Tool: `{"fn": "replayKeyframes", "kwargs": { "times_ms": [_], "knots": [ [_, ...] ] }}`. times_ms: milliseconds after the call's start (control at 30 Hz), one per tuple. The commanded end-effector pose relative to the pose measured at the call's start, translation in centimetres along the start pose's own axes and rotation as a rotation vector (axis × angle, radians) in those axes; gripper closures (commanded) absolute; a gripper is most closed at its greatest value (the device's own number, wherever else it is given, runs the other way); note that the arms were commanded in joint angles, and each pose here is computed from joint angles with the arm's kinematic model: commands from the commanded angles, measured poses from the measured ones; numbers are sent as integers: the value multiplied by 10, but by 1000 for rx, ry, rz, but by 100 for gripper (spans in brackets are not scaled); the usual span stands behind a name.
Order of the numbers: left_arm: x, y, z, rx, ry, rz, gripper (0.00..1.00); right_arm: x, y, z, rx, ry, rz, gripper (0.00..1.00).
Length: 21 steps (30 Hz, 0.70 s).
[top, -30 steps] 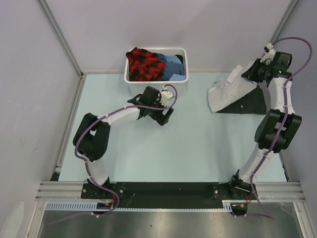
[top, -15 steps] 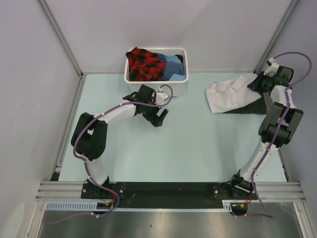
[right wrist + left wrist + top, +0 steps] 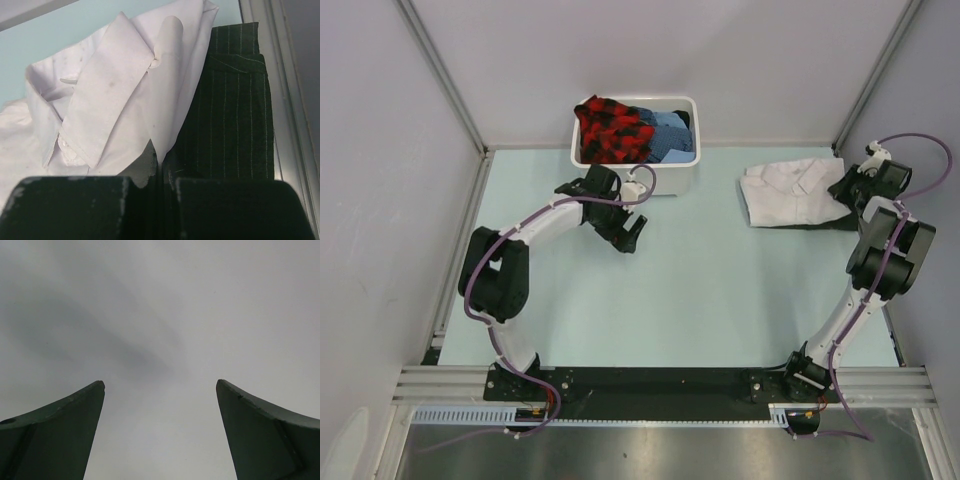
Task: Fold and stack the long sleeve shirts
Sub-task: Neatly place the folded shirt to the corner
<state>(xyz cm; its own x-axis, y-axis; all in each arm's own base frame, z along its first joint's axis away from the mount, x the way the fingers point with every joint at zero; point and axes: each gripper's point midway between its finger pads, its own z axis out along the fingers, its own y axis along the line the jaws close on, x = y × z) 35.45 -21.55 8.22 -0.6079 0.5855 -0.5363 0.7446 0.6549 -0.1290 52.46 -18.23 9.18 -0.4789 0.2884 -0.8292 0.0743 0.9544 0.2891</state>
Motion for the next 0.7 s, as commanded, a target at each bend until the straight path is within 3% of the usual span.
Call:
{"fn": "replayKeyframes", "kwargs": {
  "times_ms": [0,333,367,400,467,500,567,600,667],
  "knots": [
    [-21,-3,-24,2,-66,32,1,-56,-17,-23,74,-193,-70,100],
    [-18,1,-20,-1,-53,20,1,-53,-39,-23,150,-219,-59,99],
    [-19,1,-20,4,-55,18,1,-51,-41,-21,152,-202,-80,90],
    [-20,1,-21,6,-57,16,1,-47,-41,-18,150,-190,-82,73],
    [-22,2,-24,7,-67,9,1,-45,-43,-18,163,-184,-97,62],
    [-24,1,-26,14,-75,4,0,-45,-44,-20,174,-182,-101,43],
    [-30,4,-35,23,-111,-10,1,-53,-48,-30,205,-185,-121,27],
    [-34,2,-40,52,-132,-17,1,-57,-48,-35,213,-191,-129,10],
    [-43,6,-55,58,-189,-33,1,-80,-42,-53,213,-200,-170,1]
  ]
}}
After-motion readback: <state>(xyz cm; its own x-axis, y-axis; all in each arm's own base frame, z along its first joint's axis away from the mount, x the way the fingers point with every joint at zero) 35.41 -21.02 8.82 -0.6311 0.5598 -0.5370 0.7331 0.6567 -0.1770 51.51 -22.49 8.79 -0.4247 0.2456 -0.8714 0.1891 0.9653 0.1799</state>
